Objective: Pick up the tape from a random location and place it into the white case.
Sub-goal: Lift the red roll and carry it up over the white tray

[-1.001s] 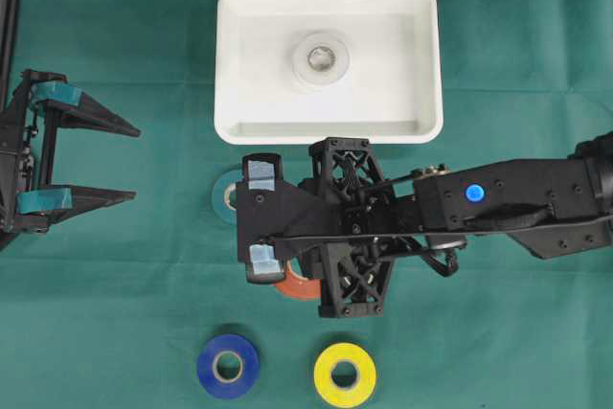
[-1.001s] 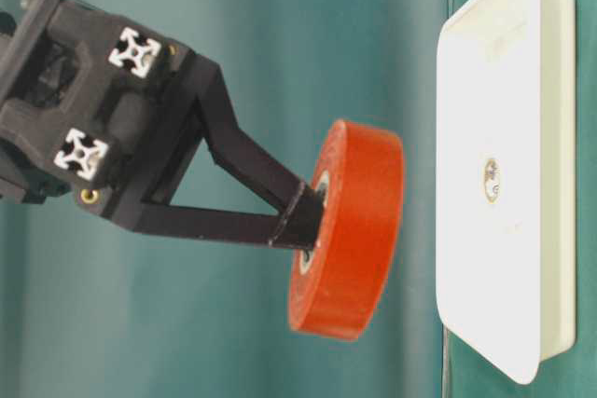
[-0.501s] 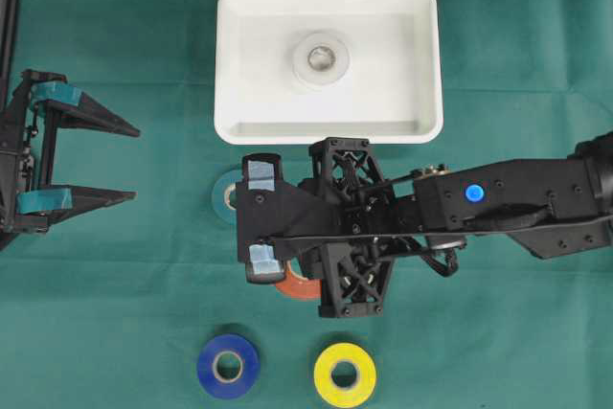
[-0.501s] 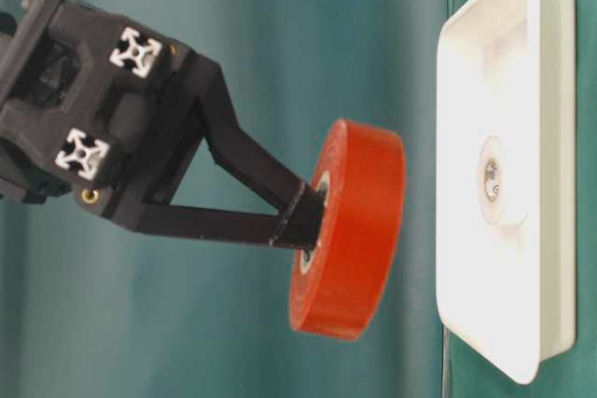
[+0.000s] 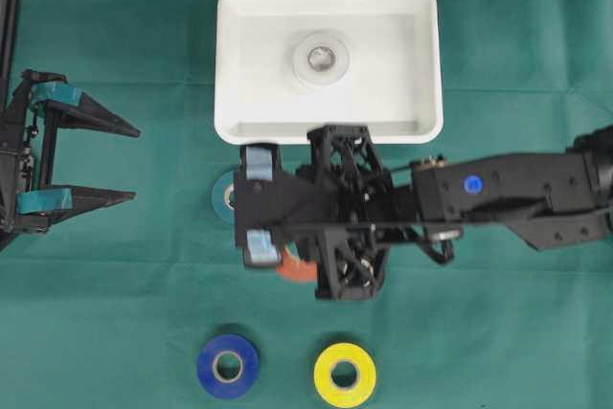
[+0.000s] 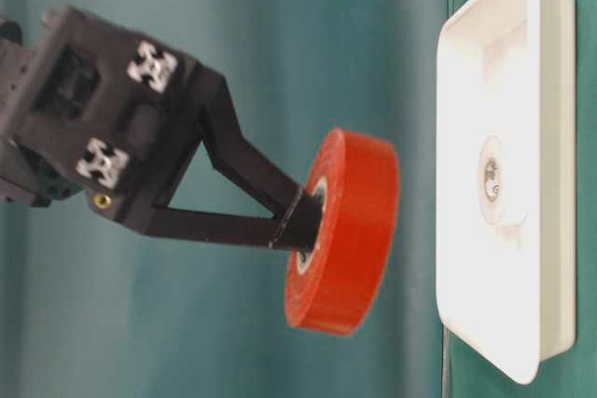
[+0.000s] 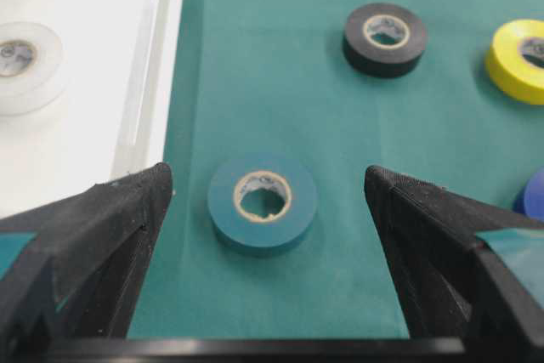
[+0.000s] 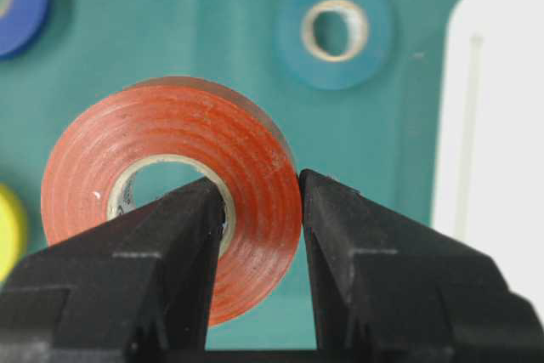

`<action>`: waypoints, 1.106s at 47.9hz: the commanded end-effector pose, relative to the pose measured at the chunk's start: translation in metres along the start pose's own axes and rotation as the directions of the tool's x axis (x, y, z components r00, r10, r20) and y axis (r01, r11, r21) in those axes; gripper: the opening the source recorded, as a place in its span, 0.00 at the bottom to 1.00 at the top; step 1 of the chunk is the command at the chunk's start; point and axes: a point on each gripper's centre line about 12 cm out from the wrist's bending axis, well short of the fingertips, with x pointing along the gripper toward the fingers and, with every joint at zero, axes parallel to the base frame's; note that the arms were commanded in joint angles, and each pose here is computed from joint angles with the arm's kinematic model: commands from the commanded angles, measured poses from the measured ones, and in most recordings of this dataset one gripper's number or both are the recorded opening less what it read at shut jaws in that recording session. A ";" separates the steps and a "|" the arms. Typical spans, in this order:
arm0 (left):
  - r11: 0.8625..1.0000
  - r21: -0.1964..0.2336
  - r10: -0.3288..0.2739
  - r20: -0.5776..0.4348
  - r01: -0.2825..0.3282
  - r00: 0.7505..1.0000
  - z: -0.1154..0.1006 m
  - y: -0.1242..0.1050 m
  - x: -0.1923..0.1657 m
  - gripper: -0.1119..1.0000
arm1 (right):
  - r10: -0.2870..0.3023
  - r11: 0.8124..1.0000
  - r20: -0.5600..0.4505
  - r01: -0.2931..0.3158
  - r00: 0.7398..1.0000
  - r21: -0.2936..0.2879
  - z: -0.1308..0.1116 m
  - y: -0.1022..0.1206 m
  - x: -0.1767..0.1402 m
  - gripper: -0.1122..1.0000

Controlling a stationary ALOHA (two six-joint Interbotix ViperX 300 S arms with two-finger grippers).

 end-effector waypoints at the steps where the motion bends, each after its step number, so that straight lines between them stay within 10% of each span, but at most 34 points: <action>1: 1.000 -0.001 -0.002 0.009 0.002 1.000 0.004 0.000 0.001 0.96 | -0.017 0.999 0.057 0.015 0.998 0.031 0.012 -0.017 -0.019 0.38; 19: 1.000 0.001 -0.002 0.009 0.002 1.000 0.004 0.000 0.001 0.96 | -0.113 0.979 0.069 0.100 0.991 0.177 0.022 -0.098 -0.008 0.38; 37: 1.000 0.001 -0.002 0.012 0.002 1.000 0.005 0.000 0.001 0.96 | -0.247 0.907 0.027 0.221 0.969 0.358 0.012 -0.209 0.001 0.38; 53: 1.000 0.005 -0.002 0.018 0.002 1.000 0.006 0.000 0.001 0.96 | -0.277 0.891 0.033 0.244 0.960 0.383 0.005 -0.231 -0.003 0.38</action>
